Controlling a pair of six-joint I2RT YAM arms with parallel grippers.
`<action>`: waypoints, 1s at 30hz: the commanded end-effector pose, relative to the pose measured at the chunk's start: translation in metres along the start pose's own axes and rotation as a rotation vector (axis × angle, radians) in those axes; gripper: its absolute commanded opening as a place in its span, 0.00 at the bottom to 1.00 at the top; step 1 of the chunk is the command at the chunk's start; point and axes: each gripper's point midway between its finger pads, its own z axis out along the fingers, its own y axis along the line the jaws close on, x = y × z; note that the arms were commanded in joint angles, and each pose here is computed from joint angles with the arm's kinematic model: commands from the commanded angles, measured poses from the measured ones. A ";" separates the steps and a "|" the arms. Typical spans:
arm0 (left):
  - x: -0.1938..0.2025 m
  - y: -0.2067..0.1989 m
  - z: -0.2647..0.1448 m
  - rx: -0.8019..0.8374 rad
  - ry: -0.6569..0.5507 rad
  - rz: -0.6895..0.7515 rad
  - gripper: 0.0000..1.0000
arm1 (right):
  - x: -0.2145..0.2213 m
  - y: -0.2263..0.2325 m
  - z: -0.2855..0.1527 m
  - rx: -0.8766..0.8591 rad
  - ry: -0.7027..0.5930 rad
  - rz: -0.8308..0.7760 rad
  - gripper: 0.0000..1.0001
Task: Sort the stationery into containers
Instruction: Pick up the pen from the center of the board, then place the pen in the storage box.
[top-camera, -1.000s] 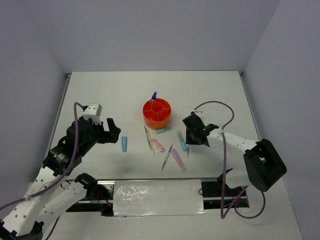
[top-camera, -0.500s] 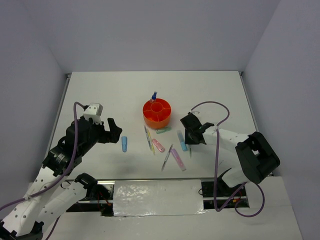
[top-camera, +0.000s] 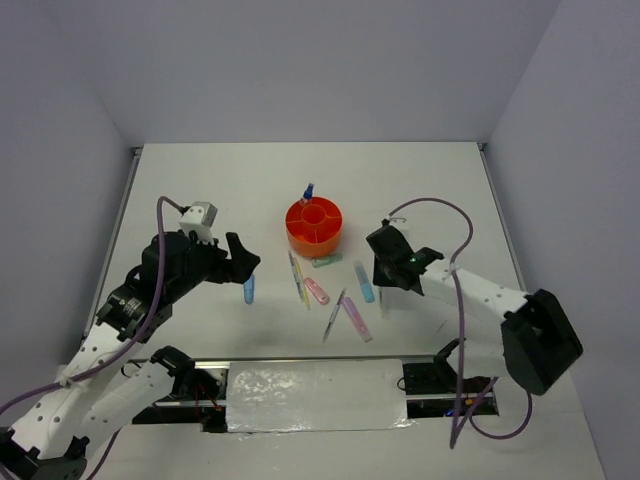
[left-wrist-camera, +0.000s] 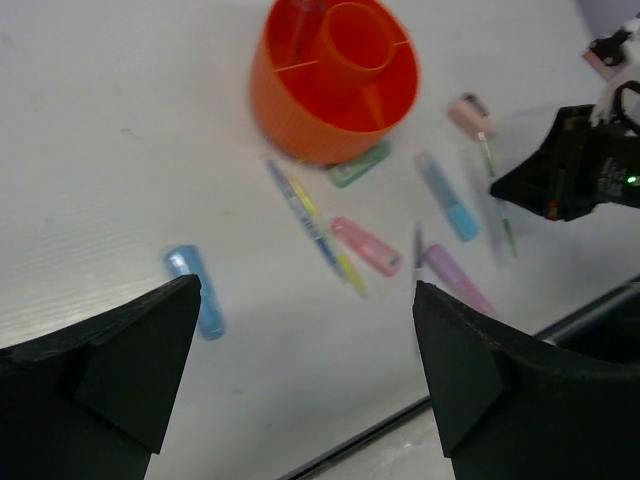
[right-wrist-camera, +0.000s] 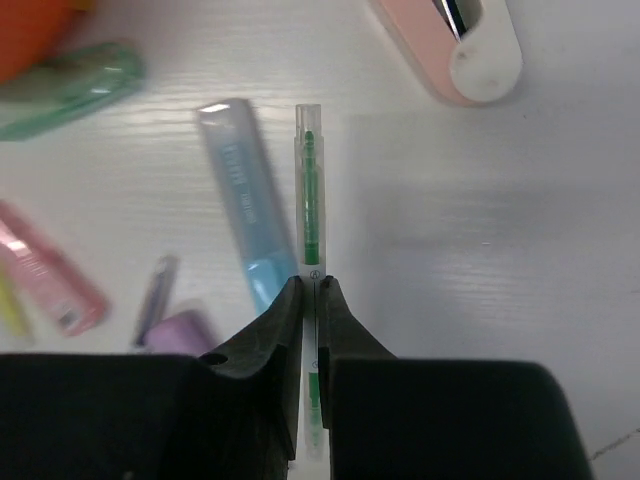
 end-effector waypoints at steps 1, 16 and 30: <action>-0.014 -0.058 0.007 0.291 -0.038 -0.137 0.99 | -0.043 0.032 -0.051 -0.118 -0.179 -0.035 0.00; -0.024 -0.213 0.001 0.748 0.028 -0.092 0.99 | -0.018 0.166 -0.232 -1.031 -0.475 -0.362 0.00; -0.008 -0.200 0.014 0.621 0.059 -0.056 0.77 | -0.034 0.150 -0.234 -0.949 -0.568 -0.299 0.00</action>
